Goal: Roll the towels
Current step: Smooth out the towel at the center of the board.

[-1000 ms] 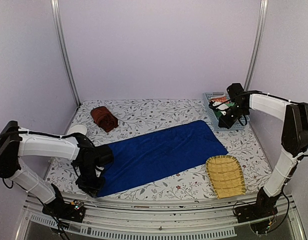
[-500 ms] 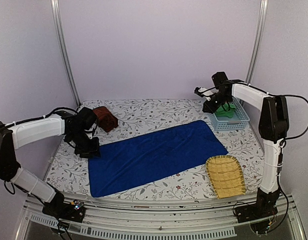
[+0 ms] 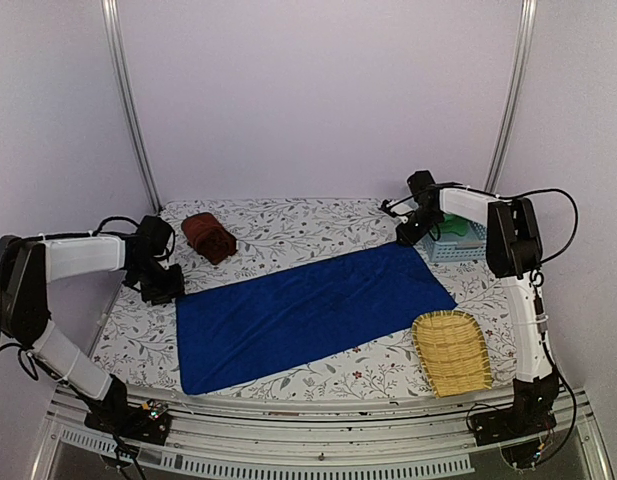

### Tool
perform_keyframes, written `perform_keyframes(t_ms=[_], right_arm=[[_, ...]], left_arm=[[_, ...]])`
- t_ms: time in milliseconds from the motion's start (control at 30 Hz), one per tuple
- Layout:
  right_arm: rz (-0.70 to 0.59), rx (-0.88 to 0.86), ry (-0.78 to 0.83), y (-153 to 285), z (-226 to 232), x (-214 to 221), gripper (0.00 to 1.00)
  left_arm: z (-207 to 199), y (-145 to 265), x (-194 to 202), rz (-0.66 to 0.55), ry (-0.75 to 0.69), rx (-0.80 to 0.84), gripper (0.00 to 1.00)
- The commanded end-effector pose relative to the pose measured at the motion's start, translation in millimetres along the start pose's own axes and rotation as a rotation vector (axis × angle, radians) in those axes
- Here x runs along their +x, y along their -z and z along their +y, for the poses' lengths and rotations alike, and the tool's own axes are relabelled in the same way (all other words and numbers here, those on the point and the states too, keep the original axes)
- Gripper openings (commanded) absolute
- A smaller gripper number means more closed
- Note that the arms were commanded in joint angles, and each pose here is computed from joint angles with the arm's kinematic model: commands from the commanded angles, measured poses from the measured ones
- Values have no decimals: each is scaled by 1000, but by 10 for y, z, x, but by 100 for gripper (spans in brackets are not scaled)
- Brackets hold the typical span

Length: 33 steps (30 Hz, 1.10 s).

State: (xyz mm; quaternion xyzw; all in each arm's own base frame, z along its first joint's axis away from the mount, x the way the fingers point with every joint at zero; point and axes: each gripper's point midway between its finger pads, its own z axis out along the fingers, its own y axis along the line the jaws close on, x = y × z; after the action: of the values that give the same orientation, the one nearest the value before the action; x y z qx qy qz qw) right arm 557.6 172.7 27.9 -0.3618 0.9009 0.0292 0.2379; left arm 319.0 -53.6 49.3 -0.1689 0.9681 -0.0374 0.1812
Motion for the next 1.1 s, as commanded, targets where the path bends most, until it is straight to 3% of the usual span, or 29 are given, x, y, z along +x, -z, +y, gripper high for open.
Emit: perform_keyframes(t_ms=[0, 400, 633, 767, 1067], right_arm=[[-15, 61, -27, -93, -138, -87, 24], [36, 63, -33, -190, -131, 24, 29], [-15, 31, -22, 86, 19, -123, 29], [-30, 25, 0, 234, 127, -199, 29], [-98, 20, 35, 668, 327, -429, 30]], left_arm=[[2, -41, -36, -24, -33, 9, 39], [239, -35, -36, -58, -18, -78, 42], [210, -131, -277, -113, 44, 3, 42], [134, -241, -308, -92, 34, 37, 38], [160, -492, -230, -47, 35, 27, 38]])
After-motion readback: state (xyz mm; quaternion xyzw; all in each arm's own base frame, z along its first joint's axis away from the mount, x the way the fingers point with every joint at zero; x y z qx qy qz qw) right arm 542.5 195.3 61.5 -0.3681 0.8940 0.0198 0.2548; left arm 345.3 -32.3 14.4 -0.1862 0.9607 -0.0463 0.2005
